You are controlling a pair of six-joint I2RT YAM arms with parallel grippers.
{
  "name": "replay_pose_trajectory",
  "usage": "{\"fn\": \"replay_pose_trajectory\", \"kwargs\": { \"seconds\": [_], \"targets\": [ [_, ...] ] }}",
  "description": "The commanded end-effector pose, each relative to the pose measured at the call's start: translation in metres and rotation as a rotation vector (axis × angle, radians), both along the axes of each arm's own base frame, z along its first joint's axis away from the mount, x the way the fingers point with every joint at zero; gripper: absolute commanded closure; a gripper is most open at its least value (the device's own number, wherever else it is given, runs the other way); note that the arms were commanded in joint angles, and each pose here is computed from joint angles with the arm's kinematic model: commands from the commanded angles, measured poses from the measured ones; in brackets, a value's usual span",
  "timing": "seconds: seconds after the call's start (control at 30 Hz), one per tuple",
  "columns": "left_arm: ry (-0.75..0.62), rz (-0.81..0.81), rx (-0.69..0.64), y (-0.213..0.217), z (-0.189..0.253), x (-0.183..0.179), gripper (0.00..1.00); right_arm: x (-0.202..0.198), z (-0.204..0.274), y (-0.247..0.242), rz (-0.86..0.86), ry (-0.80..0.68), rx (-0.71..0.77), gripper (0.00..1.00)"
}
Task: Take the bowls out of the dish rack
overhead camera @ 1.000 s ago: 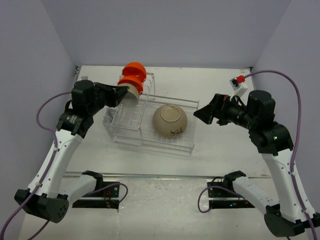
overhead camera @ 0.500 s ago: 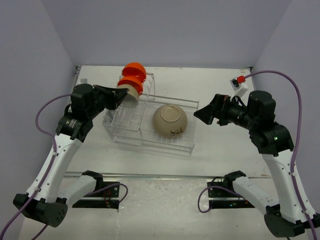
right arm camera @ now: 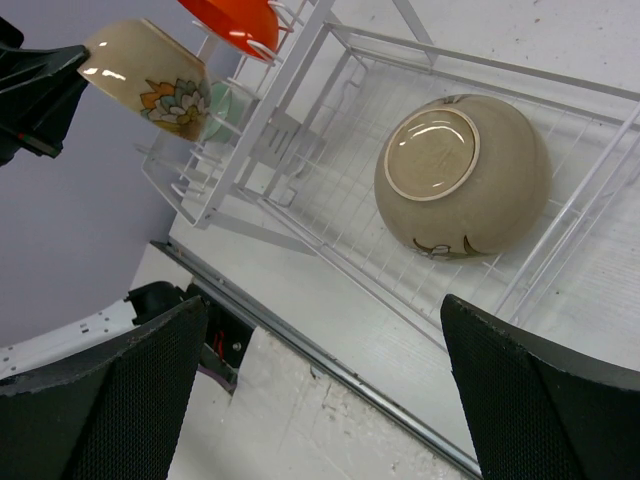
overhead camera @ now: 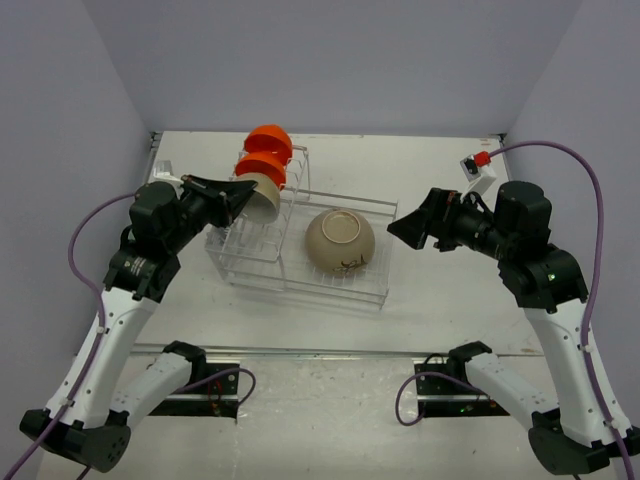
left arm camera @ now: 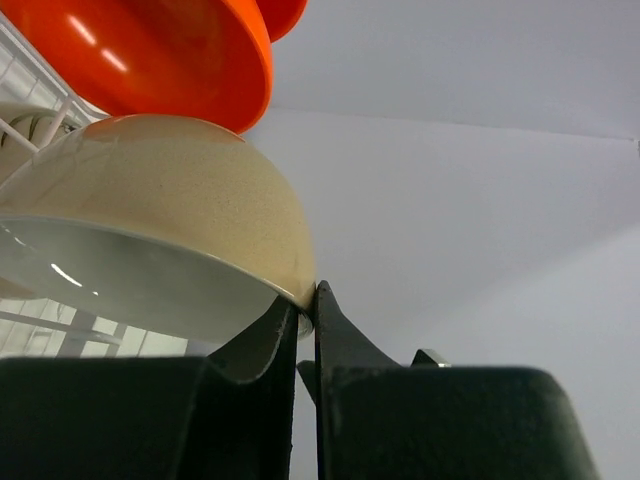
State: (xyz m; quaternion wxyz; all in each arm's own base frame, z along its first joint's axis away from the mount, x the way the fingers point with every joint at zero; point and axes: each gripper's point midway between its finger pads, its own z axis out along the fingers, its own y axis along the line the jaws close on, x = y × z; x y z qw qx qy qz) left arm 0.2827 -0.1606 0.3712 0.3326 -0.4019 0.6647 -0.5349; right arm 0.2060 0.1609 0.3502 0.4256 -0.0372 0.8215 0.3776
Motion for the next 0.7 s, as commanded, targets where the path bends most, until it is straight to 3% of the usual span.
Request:
{"fn": "replay_pose_trajectory", "kwargs": {
  "seconds": [0.0, 0.4, 0.5, 0.53, 0.67],
  "targets": [
    [-0.181, -0.039, -0.057, -0.005, 0.044, -0.009, 1.0, -0.001, 0.007, 0.001, 0.011, -0.04, -0.003, 0.01],
    [-0.324, -0.021, -0.015, 0.002, 0.097, -0.02, 1.0, -0.003, 0.005, 0.001, 0.017, -0.034, -0.002, 0.01],
    [-0.336, 0.059, 0.061, 0.019, 0.114, -0.025, 1.0, -0.003, 0.004, 0.001, 0.017, -0.033, -0.002, 0.01],
    [-0.271, 0.077, 0.116, 0.025, 0.101, -0.026, 1.0, -0.004, 0.003, 0.001, 0.017, -0.031, -0.003, 0.01],
    [-0.269, 0.186, 0.324, 0.054, 0.124, -0.026, 1.0, -0.006, -0.001, 0.001, 0.02, -0.024, -0.002, 0.01]
  ]
}}
